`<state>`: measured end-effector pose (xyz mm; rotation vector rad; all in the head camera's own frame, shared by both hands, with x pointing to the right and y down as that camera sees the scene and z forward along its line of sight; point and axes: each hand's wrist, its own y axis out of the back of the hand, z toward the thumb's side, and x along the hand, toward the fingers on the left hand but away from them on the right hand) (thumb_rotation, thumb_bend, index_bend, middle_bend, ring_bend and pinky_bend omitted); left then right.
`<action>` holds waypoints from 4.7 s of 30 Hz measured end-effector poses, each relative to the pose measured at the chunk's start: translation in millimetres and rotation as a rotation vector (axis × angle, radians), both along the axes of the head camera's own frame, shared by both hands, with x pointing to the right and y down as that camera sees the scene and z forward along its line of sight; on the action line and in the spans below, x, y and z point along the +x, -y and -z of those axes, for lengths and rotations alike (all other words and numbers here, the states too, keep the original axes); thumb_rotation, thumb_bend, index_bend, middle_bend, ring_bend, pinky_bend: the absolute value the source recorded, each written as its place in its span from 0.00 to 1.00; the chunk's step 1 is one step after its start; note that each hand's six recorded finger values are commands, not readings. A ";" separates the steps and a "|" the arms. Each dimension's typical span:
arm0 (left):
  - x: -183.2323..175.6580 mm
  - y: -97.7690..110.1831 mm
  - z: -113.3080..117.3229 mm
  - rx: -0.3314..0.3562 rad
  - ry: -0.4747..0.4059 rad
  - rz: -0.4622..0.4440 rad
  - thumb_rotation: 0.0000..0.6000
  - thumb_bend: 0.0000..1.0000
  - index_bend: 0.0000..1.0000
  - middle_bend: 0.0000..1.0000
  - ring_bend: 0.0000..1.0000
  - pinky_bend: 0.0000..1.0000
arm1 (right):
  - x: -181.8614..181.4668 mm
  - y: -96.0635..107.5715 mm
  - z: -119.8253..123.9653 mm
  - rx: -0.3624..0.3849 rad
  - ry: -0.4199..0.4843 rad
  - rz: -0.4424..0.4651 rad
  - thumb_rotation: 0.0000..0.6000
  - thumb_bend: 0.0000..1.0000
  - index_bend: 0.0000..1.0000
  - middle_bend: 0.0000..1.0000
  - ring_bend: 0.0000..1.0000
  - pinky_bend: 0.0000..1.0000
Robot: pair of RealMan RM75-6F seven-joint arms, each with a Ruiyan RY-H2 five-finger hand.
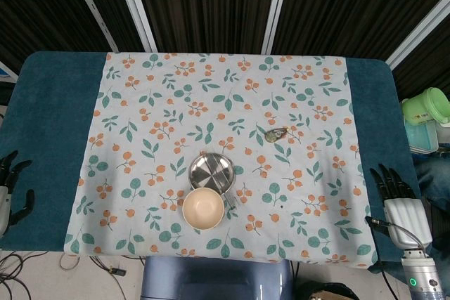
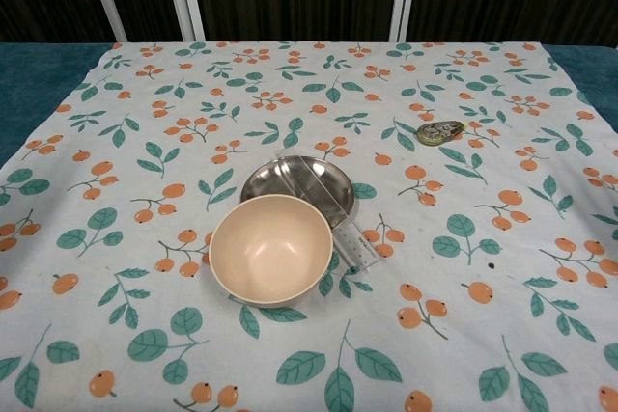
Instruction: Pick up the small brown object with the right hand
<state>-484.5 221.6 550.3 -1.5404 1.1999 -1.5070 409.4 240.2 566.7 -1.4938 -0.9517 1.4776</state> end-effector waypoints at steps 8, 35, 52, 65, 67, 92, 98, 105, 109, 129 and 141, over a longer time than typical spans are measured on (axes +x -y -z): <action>0.8 -0.4 0.9 0.001 0.002 -0.004 1.00 0.50 0.17 0.04 0.04 0.00 | 0.6 0.5 0.4 0.001 0.001 -0.003 1.00 0.19 0.00 0.00 0.07 0.24; 0.4 0.4 0.4 -0.003 -0.013 0.014 1.00 0.50 0.17 0.04 0.04 0.00 | -12.6 7.6 -18.7 -0.109 0.036 0.047 1.00 0.19 0.00 0.01 0.07 0.24; 2.3 4.0 0.0 -0.015 -0.027 0.030 1.00 0.50 0.17 0.04 0.04 0.00 | -93.2 135.2 -72.6 -0.299 0.139 0.146 1.00 0.19 0.00 0.04 0.08 0.24; 0.2 6.1 -0.9 -0.021 -0.025 0.041 1.00 0.50 0.17 0.04 0.04 0.00 | -160.0 190.8 -122.1 -0.370 0.066 0.192 1.00 0.19 0.06 0.15 0.13 0.24; -0.4 6.5 -1.2 -0.022 -0.025 0.045 1.00 0.50 0.17 0.04 0.04 0.00 | -168.9 197.9 -131.0 -0.372 0.068 0.176 1.00 0.19 0.07 0.16 0.15 0.24; -4.8 10.0 -3.3 -0.044 -0.032 0.082 1.00 0.50 0.17 0.04 0.05 0.00 | -183.8 217.7 -192.4 -0.402 -0.006 0.153 1.00 0.25 0.26 0.34 0.31 0.24; -5.4 10.3 -3.6 -0.047 -0.031 0.084 1.00 0.50 0.17 0.04 0.05 0.00 | -186.6 214.4 -199.2 -0.398 0.005 0.160 1.00 0.26 0.28 0.38 0.34 0.25; -5.2 9.7 -4.3 -0.052 -0.035 0.084 1.00 0.50 0.17 0.04 0.05 0.00 | -183.0 212.4 -202.1 -0.382 0.007 0.165 1.00 0.26 0.30 0.41 0.38 0.25; -5.0 9.9 -4.2 -0.052 -0.035 0.085 1.00 0.50 0.17 0.04 0.05 0.00 | -183.0 209.5 -202.9 -0.386 0.014 0.170 1.00 0.26 0.32 0.42 0.40 0.25; -6.2 10.4 -3.9 -0.054 -0.043 0.095 1.00 0.50 0.17 0.04 0.05 0.00 | -199.5 196.3 -202.3 -0.416 0.066 0.182 1.00 0.40 0.48 0.59 0.55 0.33; -6.3 10.7 -3.6 -0.057 -0.046 0.100 1.00 0.50 0.17 0.04 0.05 0.00 | -201.8 195.7 -189.1 -0.428 0.150 0.134 1.00 0.45 0.51 0.61 0.57 0.34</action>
